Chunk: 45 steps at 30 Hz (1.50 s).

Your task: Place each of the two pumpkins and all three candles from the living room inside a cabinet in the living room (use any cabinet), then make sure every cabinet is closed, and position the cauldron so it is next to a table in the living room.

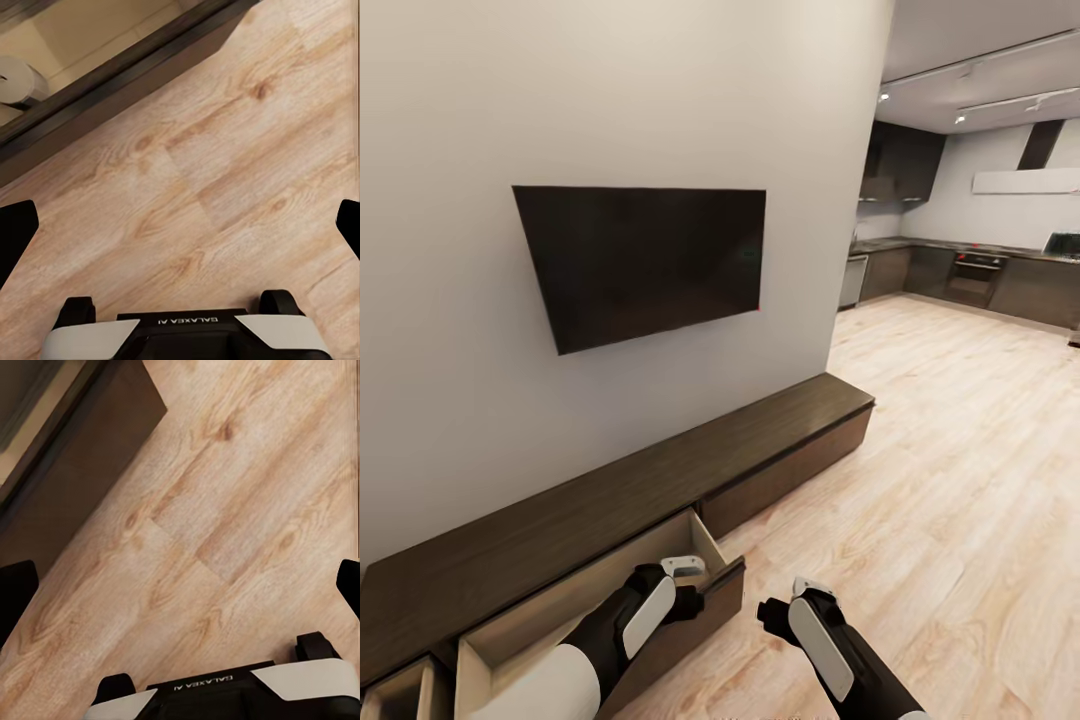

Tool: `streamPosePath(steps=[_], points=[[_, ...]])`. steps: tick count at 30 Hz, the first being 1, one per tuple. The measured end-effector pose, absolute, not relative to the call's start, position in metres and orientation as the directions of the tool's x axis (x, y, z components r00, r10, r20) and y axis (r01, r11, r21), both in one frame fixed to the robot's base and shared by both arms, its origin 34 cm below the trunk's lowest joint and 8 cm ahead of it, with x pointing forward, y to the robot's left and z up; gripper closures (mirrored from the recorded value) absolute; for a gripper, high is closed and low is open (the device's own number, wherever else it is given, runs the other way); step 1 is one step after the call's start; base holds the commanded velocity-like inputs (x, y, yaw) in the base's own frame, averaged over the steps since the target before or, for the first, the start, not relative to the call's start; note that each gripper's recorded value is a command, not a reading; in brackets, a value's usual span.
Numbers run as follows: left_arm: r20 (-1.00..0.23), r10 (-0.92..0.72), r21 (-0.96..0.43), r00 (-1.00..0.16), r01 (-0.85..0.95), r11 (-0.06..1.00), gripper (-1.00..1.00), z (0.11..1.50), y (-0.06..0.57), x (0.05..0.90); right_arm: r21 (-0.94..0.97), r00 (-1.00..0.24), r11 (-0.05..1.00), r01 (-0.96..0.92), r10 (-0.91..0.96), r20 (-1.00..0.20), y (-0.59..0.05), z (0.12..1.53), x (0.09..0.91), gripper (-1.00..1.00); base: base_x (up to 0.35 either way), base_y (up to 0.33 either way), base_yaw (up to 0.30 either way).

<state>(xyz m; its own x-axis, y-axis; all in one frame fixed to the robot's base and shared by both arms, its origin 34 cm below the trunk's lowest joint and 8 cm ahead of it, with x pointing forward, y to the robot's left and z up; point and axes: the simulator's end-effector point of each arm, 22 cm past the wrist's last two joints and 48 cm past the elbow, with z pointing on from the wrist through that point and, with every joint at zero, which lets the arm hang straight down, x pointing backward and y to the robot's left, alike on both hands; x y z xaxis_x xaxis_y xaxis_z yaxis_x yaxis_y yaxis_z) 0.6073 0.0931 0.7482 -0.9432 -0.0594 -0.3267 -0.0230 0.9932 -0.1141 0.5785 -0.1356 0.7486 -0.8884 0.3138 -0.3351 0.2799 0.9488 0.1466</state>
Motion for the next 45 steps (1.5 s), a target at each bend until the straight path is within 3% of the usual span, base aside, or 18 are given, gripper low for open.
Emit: streamPosePath(steps=[45], points=[[-0.296, -0.057, -0.119, -0.954, -0.022, 0.993, -1.0, 0.732, 0.089, 0.601, 0.146, -0.892, 0.939, 0.313, 0.343, -0.295, -0.14, 0.732, 0.573, -1.0, 0.0, 0.0, -0.242]])
